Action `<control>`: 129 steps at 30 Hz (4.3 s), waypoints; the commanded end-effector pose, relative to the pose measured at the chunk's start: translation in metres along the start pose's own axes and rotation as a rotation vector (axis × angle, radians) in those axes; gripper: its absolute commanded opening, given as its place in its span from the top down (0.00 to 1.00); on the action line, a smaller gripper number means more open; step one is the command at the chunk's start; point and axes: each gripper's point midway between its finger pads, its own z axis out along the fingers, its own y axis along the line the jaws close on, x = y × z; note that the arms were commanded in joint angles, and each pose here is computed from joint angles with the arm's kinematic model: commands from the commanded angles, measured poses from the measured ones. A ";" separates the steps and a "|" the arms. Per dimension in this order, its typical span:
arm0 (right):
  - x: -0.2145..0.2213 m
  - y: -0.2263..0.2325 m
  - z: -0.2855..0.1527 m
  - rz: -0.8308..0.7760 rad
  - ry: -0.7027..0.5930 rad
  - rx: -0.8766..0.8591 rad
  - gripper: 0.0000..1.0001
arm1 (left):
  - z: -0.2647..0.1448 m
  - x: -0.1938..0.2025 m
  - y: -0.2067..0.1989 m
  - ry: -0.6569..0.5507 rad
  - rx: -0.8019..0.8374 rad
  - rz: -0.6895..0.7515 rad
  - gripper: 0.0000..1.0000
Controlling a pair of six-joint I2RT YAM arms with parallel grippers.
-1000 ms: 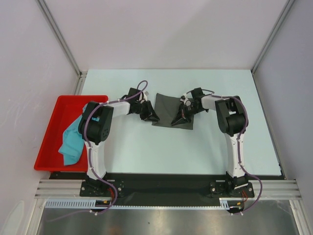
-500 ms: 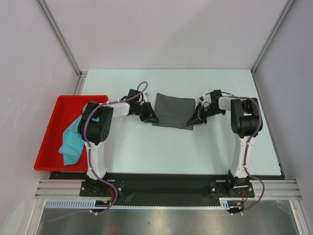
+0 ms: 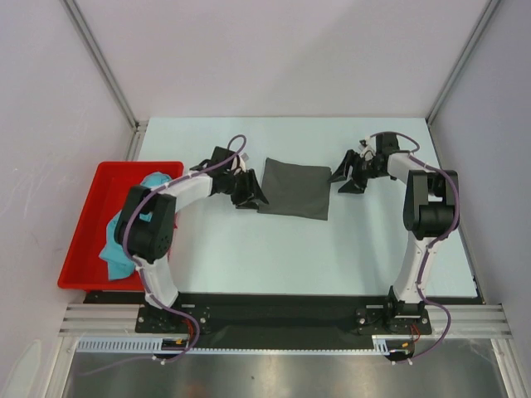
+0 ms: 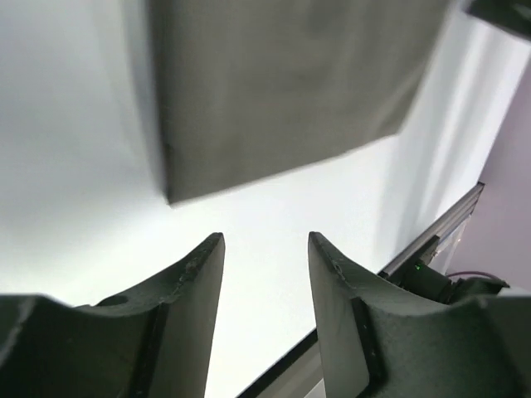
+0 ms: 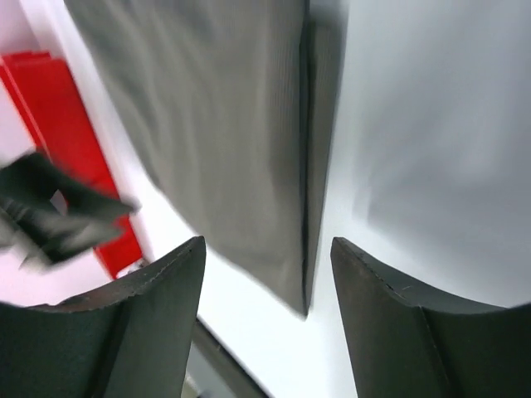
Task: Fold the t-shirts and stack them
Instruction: Fold the tshirt, then neatly place the folded tshirt to the corner
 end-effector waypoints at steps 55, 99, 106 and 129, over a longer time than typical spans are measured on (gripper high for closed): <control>0.008 -0.086 -0.055 0.359 -0.363 0.586 1.00 | -0.128 0.094 -0.052 -0.125 0.120 0.155 0.46; 0.190 -0.209 -0.332 1.138 -0.713 1.177 1.00 | -0.145 0.148 -0.061 -0.042 0.242 0.286 0.43; 0.209 -0.211 -0.357 1.264 -0.763 1.289 1.00 | -0.141 0.147 -0.057 -0.026 0.248 0.272 0.43; 0.229 -0.232 -0.351 1.361 -0.790 1.291 0.82 | -0.131 0.135 -0.042 0.009 0.271 0.236 0.43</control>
